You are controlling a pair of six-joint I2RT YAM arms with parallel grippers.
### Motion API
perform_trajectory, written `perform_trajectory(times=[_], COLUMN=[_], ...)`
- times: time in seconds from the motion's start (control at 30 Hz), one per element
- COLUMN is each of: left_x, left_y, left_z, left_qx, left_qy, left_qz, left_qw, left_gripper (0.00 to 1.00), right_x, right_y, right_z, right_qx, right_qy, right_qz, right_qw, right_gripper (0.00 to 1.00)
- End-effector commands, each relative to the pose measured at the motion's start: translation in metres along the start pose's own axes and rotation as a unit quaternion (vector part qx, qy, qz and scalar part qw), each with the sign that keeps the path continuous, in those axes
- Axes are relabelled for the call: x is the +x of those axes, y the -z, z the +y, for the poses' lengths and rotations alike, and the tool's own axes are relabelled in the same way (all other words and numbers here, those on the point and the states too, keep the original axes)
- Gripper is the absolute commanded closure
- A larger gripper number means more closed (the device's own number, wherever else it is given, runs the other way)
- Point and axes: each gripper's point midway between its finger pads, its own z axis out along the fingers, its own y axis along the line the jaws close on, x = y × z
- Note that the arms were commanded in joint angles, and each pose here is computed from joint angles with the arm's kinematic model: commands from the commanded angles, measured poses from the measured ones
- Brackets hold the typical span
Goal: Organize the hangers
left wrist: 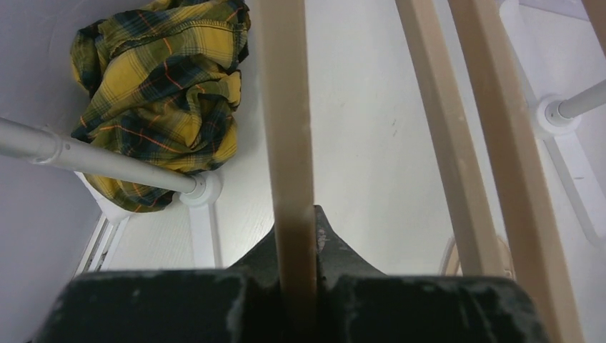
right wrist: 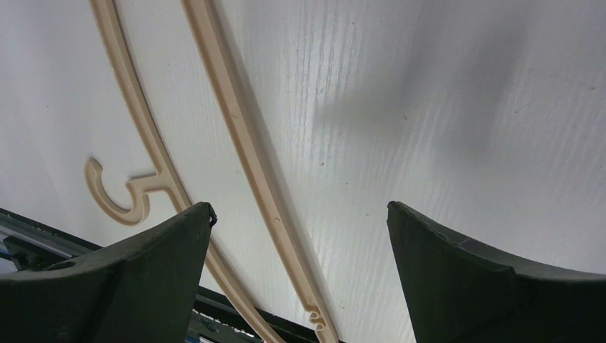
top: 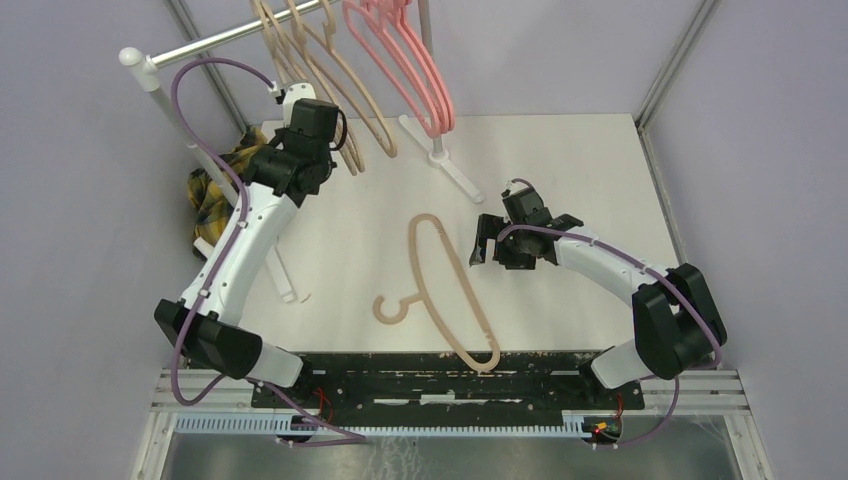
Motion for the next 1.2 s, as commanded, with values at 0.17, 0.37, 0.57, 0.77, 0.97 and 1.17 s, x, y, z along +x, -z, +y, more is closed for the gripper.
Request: perform_trajectory(times=[0.17,0.37,0.57,0.77,0.97,1.17], left_x=[-0.007,-0.017,-0.006,0.028,0.060,0.099], left_y=[0.010,0.025,0.044,0.079,0.112,0.108], left_z=[-0.003,0.000,-0.002,-0.011,-0.007,-0.001], left_qx=[0.034,0.056,0.111,0.223,0.300,0.298], left_qy=[0.000,0.010,0.022,0.045,0.072,0.071], left_qz=[-0.011,-0.027,-0.029,-0.020,-0.025,0.009], left_qw=[0.999,0.998,0.993,0.974,0.951,0.952], left_gripper=[0.81,0.39,0.13,0.01,0.01,0.01], right_x=[-0.013,-0.017,-0.030,-0.038,-0.033,-0.026], right_y=[0.003,0.006,0.014,0.005,-0.016,-0.042], right_z=[0.006,0.008,0.020,0.043,0.100,0.143], right_qx=[-0.012,-0.013,-0.033,-0.037,-0.041,-0.046], right_qy=[0.005,0.009,0.043,0.079,0.151,0.185], right_qz=[-0.024,-0.030,-0.040,-0.029,-0.016,-0.002], right_qw=[1.000,0.999,0.998,0.996,0.988,0.982], right_gripper=[0.00,0.00,0.00,0.00,0.01,0.11])
